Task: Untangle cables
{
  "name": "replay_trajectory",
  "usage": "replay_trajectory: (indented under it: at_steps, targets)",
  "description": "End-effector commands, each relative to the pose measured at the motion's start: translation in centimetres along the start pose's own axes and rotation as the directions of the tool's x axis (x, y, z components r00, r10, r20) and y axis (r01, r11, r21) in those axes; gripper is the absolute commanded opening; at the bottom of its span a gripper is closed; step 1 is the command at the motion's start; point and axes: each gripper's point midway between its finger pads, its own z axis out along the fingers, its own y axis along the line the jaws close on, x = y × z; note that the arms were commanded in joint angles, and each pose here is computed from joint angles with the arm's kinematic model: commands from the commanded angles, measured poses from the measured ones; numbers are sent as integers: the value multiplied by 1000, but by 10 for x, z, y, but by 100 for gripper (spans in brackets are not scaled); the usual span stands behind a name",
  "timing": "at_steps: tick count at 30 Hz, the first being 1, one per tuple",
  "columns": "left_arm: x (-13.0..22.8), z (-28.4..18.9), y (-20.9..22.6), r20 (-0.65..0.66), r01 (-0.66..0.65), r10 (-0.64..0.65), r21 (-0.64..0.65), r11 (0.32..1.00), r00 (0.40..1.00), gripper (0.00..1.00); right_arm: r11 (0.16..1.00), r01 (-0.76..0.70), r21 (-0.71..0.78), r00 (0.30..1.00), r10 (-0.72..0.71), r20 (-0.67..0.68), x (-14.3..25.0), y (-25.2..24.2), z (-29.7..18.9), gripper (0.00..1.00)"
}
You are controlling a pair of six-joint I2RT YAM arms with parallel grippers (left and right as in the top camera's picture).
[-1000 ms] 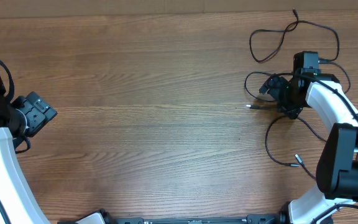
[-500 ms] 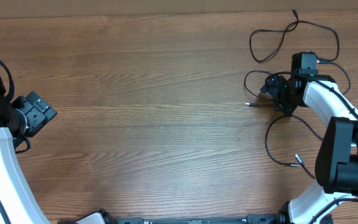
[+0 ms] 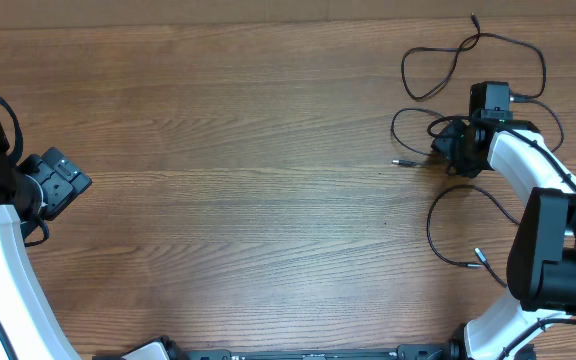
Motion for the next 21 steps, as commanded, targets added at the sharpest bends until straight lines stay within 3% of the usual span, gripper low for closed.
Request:
replay_trajectory:
  at_steps: [1, 8, 11, 15, 21]
  targets:
    - [1, 1, 1, -6, 18, -18, -3, 1000, 1000, 100, 998, -7, 64, 998, 3, 61, -11, -12, 0, 39]
    - [1, 1, 1, -6, 18, -18, -3, 1000, 1000, 100, 1000, -5, 9, 998, 5, 69, -15, -1, 1, 38]
    - [1, 1, 1, -6, 18, -18, -3, 1000, 1000, 100, 1000, -3, -22, 999, 4, 37, -9, 5, 1, 65]
    - [1, 1, 1, -6, 18, -18, -3, 1000, 1000, 99, 1000, -5, -21, 1000, 4, -6, 0, 3, 1, 74]
    - [1, 1, 1, -6, 18, -18, -3, 1000, 1000, 99, 1000, -8, 25, 996, 11, -89, 20, -9, 0, 75]
